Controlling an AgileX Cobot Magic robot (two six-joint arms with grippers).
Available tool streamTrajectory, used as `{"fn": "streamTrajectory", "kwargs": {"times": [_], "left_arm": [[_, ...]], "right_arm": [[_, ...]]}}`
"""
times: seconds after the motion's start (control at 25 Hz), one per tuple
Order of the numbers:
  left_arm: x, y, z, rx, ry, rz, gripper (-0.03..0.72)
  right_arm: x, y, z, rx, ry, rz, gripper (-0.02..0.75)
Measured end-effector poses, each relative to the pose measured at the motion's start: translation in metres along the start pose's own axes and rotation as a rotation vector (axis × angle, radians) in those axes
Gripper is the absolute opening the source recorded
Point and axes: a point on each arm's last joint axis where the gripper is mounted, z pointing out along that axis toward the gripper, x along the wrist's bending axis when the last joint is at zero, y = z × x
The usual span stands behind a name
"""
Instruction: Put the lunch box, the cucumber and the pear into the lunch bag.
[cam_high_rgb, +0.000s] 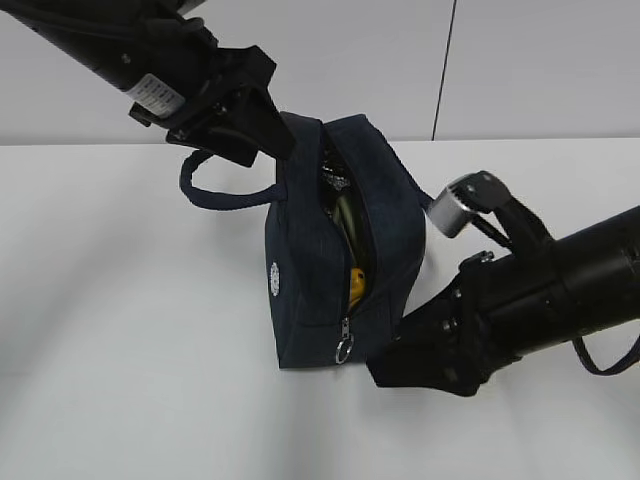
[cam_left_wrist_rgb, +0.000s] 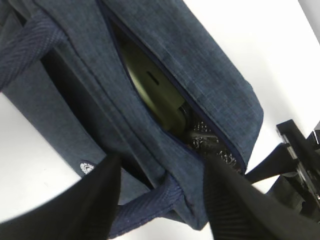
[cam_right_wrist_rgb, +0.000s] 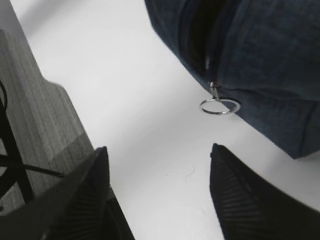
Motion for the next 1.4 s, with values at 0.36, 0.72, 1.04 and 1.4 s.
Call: {"fn": "streamTrajectory", "kwargs": {"times": [0.36,0.72,1.04,1.4], "left_arm": [[0.002,-0.002,0.000,0.022,0.020,0.018,0.379],[0.002,-0.003,-0.001,0.029,0.023,0.022,0.374],[-0.014,-0.002,-0.034,-0.036,0.061,0.090,0.374],[-0.023,-0.005,-0.055,-0.062,0.084,0.132,0.371]], "right_arm": [[-0.014,-0.013,0.031,-0.041,0.122,-0.076,0.469],[-0.029,-0.023,0.050,-0.072,0.089,-0.201,0.469],[-0.043,-0.029,0.063,-0.093,0.036,-0.187,0.469],[-0.053,-0.024,0.069,-0.106,0.019,-0.183,0.469]]}}
